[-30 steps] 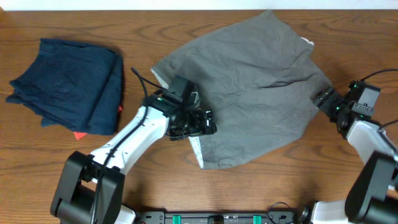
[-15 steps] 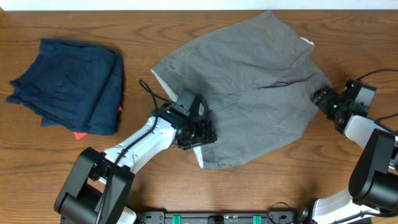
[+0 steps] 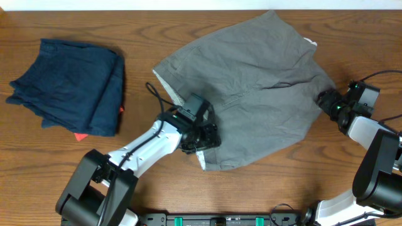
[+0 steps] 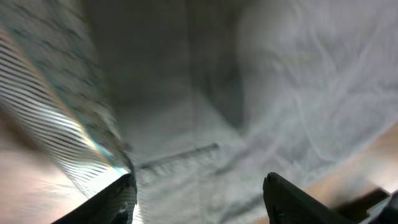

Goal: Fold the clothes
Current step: 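Pull the shorts leftward with the left gripper to flatten them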

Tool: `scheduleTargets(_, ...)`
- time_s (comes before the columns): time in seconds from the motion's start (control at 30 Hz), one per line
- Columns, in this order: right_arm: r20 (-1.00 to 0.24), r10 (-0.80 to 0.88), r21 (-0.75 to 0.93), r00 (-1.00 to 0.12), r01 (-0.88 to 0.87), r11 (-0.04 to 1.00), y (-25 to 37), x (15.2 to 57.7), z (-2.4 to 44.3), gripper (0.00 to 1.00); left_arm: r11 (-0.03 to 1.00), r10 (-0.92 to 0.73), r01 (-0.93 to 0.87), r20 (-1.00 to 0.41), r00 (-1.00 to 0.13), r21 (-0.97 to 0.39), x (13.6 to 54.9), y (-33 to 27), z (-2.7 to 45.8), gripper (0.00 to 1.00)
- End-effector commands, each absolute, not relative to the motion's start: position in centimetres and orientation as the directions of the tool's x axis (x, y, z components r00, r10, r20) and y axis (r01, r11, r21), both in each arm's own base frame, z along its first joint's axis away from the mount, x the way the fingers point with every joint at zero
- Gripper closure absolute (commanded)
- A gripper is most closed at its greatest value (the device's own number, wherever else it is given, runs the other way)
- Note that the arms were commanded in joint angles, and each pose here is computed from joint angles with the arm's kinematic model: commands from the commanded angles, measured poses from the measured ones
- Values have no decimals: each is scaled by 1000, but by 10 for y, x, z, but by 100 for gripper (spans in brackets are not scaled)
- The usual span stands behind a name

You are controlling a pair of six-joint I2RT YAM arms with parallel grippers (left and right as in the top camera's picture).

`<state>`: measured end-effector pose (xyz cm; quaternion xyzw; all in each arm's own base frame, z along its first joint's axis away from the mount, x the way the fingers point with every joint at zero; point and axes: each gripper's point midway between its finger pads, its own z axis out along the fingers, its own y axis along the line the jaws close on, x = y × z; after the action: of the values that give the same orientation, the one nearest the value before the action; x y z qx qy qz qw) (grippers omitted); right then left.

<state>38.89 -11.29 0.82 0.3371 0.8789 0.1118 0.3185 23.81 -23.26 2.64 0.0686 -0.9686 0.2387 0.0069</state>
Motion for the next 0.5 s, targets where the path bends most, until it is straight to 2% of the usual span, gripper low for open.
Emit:
scheduleTargets(0.0,-452,679,400,-579,549,734,-116,380,-3,37,898,-204,-194,15,-979,-395,253,-208,16,33)
scheduleTargets(0.27,-445,680,398,-583,552,733,-115,379,-4,38,920,-162,-160,25,-987,-358,244,-217,-3,34)
scheduleTargets(0.3,-443,681,397,-583,553,733,-115,378,-4,38,922,-162,-166,41,-986,-349,241,-218,-7,38)
scheduleTargets(0.47,-429,683,393,-590,560,730,-114,375,-7,38,907,-141,-165,91,-986,-389,234,-228,-9,71)
